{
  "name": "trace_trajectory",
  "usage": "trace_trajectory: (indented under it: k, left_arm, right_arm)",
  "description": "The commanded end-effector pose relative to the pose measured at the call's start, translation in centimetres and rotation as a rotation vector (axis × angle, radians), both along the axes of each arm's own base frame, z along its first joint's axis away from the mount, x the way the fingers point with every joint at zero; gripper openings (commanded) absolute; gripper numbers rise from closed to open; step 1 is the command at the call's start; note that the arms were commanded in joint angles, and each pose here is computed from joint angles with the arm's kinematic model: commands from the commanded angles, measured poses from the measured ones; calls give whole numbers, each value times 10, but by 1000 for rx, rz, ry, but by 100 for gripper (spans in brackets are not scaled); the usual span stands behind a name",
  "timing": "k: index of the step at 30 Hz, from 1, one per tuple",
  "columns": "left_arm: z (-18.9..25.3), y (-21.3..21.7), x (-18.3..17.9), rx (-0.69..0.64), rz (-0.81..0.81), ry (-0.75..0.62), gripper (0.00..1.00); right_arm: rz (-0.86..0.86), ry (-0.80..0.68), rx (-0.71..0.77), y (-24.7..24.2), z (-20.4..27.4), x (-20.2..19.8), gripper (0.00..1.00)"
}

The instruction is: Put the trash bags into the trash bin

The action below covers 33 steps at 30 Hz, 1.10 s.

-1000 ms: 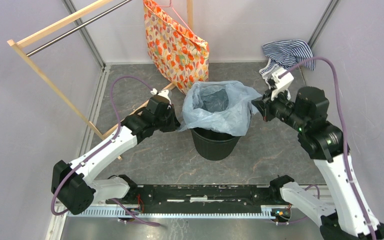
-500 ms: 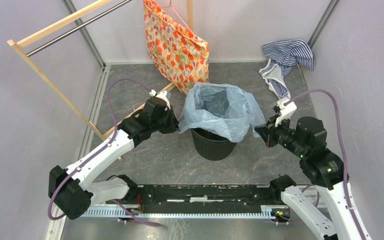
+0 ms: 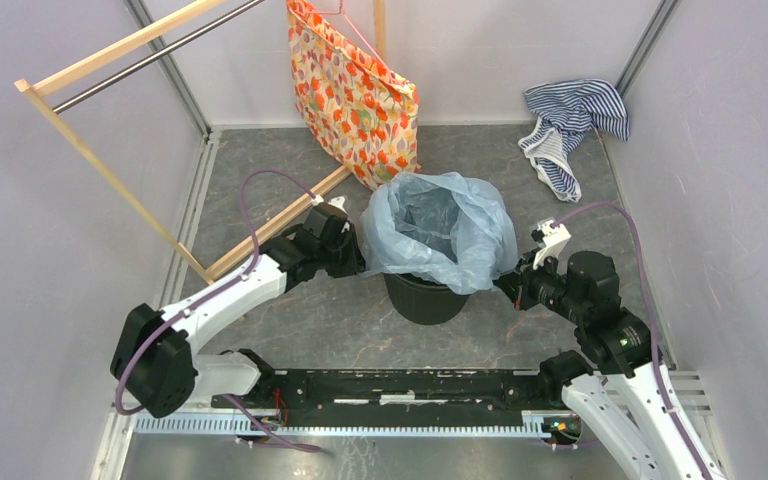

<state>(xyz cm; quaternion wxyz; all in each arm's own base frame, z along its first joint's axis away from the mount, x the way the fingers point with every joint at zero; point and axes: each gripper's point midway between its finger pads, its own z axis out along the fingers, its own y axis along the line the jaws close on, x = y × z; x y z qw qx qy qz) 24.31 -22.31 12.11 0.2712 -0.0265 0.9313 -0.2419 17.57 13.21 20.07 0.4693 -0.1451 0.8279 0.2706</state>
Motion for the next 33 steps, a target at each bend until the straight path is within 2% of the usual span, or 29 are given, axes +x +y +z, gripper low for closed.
trace_trajectory:
  k: [1, 9, 19, 25, 30, 33]
  left_arm:
    - [-11, -3, 7, 17, 25, 21, 2]
    - [-25, -8, 20, 55, 27, 40, 2]
    - [-27, -11, 46, 131, 39, 33, 2]
    - [-27, 3, 54, 163, 71, 32, 2]
    - [-36, 23, 53, 186, 104, 52, 2]
    - [-39, 28, 51, 192, 113, 58, 2]
  right_arm:
    - [-33, -9, 5, -3, 1, 4, 0]
    - [-93, 15, -24, -12, -13, 9, 0]
    - [-30, 53, 15, 5, -38, 13, 0]
    - [-15, 63, 3, 6, -44, 13, 0]
    - [-57, 109, -65, -6, -65, 12, 0]
    - [-147, 134, -125, -23, -76, 16, 0]
